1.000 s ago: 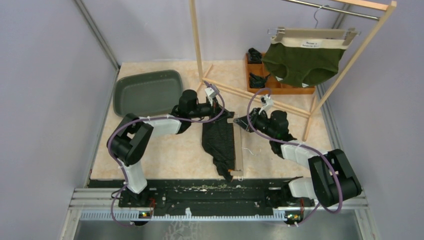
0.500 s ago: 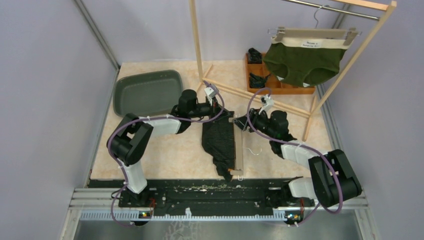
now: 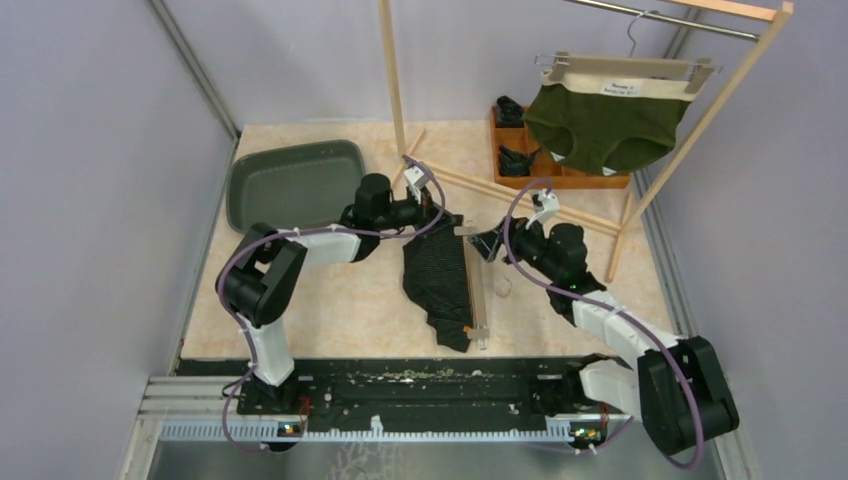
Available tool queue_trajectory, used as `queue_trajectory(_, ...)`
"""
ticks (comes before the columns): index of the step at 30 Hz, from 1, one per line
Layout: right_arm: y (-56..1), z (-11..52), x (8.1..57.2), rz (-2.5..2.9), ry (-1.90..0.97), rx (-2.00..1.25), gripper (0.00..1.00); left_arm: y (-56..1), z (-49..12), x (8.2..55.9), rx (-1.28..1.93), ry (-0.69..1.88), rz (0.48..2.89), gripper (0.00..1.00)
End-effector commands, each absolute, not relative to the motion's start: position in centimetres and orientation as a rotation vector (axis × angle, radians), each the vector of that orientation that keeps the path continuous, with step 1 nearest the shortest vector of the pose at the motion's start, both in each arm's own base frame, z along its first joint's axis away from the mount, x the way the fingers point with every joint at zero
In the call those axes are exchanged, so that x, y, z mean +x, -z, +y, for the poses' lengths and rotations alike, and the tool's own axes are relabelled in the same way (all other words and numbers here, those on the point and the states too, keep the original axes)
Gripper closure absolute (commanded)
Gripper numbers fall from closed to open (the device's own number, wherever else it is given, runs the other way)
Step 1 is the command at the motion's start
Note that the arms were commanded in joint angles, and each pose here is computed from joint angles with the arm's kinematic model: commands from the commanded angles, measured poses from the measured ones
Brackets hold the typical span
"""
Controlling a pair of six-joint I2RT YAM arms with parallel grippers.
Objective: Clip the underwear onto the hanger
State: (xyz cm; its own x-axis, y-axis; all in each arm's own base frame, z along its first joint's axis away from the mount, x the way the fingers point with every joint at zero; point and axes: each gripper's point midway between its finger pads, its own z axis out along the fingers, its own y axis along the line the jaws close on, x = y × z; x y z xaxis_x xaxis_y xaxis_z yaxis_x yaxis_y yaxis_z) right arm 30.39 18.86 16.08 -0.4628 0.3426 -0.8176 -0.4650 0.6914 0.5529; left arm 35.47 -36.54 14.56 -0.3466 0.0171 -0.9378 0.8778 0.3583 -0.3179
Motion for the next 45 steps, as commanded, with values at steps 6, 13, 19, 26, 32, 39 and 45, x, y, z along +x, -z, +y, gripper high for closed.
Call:
queue_trajectory(6,-14.3,17.9,27.8,1.889,-0.919,-0.102,0.13,-13.8,-33.8,41.9,0.656,0.991,1.747,0.95)
queue_trajectory(13,-12.8,17.2,26.5,1.936,-0.9,-0.076,0.13,-16.2,-30.5,46.1,0.45,0.735,1.827,0.13)
queue_trajectory(19,-11.4,17.2,25.8,1.988,-0.907,-0.064,0.14,-17.6,-31.1,45.1,0.408,0.753,1.93,0.12)
queue_trajectory(26,-10.9,15.1,25.3,1.988,-0.82,0.079,0.15,-12.4,-33.6,41.5,0.237,0.56,2.312,0.17)
queue_trajectory(32,-12.2,12.4,24.6,1.943,-0.713,0.201,0.1,-10.3,-36.7,37.2,0.092,0.735,2.487,0.0)
queue_trajectory(39,-13.0,11.3,23.5,1.927,-0.66,0.2,0.08,-8.7,-40.3,33.9,0.064,0.784,2.553,0.0)
queue_trajectory(45,-13.4,11.2,23.0,1.904,-0.677,0.195,0.08,-7.2,-41.3,31.5,0.021,0.722,2.63,0.05)
